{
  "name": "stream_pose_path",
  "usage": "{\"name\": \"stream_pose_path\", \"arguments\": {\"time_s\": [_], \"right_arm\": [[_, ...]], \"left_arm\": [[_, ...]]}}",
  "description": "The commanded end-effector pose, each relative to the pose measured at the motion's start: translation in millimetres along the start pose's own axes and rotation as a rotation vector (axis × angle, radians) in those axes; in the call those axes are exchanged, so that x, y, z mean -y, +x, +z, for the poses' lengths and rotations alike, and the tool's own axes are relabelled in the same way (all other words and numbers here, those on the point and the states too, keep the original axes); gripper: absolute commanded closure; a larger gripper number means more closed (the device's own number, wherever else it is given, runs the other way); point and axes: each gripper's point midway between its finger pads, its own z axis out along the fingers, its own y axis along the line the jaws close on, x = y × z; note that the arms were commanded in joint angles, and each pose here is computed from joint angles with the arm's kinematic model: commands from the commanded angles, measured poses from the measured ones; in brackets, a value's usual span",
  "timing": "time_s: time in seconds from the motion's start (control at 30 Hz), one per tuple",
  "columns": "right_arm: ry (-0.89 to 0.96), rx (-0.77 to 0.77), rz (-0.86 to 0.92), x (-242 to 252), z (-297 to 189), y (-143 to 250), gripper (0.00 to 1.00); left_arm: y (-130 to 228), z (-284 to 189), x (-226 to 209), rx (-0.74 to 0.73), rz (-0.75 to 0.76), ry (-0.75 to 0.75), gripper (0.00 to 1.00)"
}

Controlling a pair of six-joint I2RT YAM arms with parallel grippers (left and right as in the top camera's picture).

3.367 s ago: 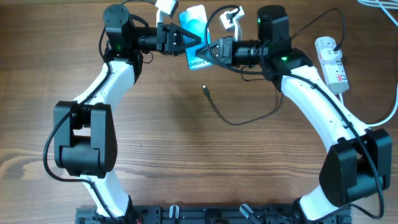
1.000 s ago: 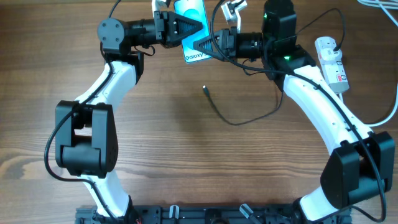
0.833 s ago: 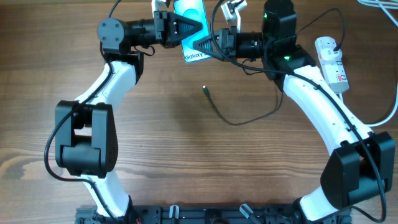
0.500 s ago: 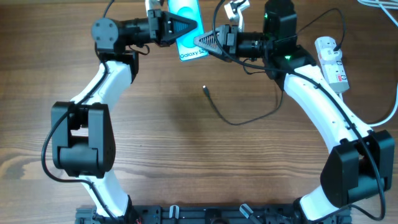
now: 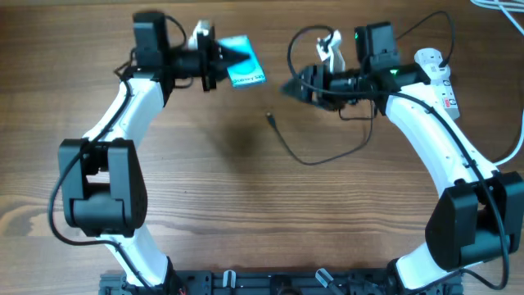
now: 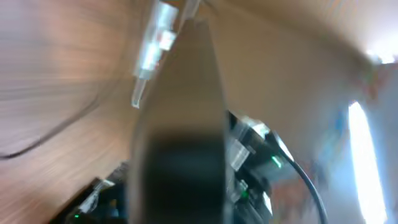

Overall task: Plug charger to phone and switch on socket
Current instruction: 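Release the phone from the right gripper and pull it back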

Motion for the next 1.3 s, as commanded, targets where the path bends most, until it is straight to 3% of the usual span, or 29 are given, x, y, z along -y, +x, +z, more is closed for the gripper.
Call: {"name": "stream_pose_path", "arguments": {"time_s": [0.0,0.03,0.07,0.1,0.2,0.23,0.27,0.37,0.5,0.63,0.83,1.0,1.13,1.2,1.27], "right_arm": [[0.321,0.011,-0.117,53.8,-10.8,4.2,0.28],[0.376,-0.004,-0.121,63.2,-13.8,8.4,0.21],[0.418,-0.022,-0.123,70.4,-16.4,13.0,0.05],[0.465,-0.036,-0.111,79.7,-19.3,17.8,0.00],[0.478,-0.086,-0.110,84.6,-18.6,29.5,0.00],[0.479,-0.106,-0.128,86.7,-16.6,34.3,0.03],[0.480,-0.124,-0.146,88.6,-14.5,39.1,0.15],[0.490,-0.158,-0.163,99.4,-8.2,52.0,0.32],[0.533,-0.169,-0.157,127.1,3.3,70.0,0.51],[0.576,-0.155,-0.153,155.2,13.3,85.8,0.51],[0.616,-0.128,-0.148,186.6,22.8,107.4,0.51],[0.814,-0.113,-0.108,214.2,0.9,109.8,0.50],[0.921,-0.181,-0.034,226.4,-17.2,131.7,0.46],[1.131,-0.183,0.062,243.9,-50.6,144.7,0.46],[1.230,-0.161,0.099,249.9,-66.7,147.0,0.46]], "left_arm": [[-15.7,-2.0,-45.1,0.191,0.016,-0.207,0.96],[-12.1,-1.8,-55.5,0.194,-0.038,-0.242,0.96],[-6.5,-1.0,-61.9,0.182,-0.081,-0.260,0.96],[0.2,0.9,-67.3,0.164,-0.119,-0.276,0.96],[26.3,10.6,-70.7,0.063,-0.205,-0.272,0.96],[36.2,14.1,-69.6,0.021,-0.232,-0.262,0.96],[45.5,17.3,-67.3,-0.020,-0.258,-0.248,0.96],[66.4,23.2,-52.6,-0.137,-0.305,-0.178,0.96],[75.0,22.5,-43.8,-0.185,-0.447,-0.148,0.96],[89.4,19.8,-28.0,-0.288,-0.493,-0.083,0.96],[93.5,19.9,-24.5,-0.313,-0.584,-0.084,0.96],[107.6,19.4,-25.1,-0.341,-0.751,-0.108,0.96],[118.9,22.5,-25.7,-0.353,-0.798,-0.131,0.96],[131.3,26.6,-23.0,-0.369,-0.805,-0.150,0.96],[141.1,29.7,-19.9,-0.383,-0.794,-0.163,0.96]]}}
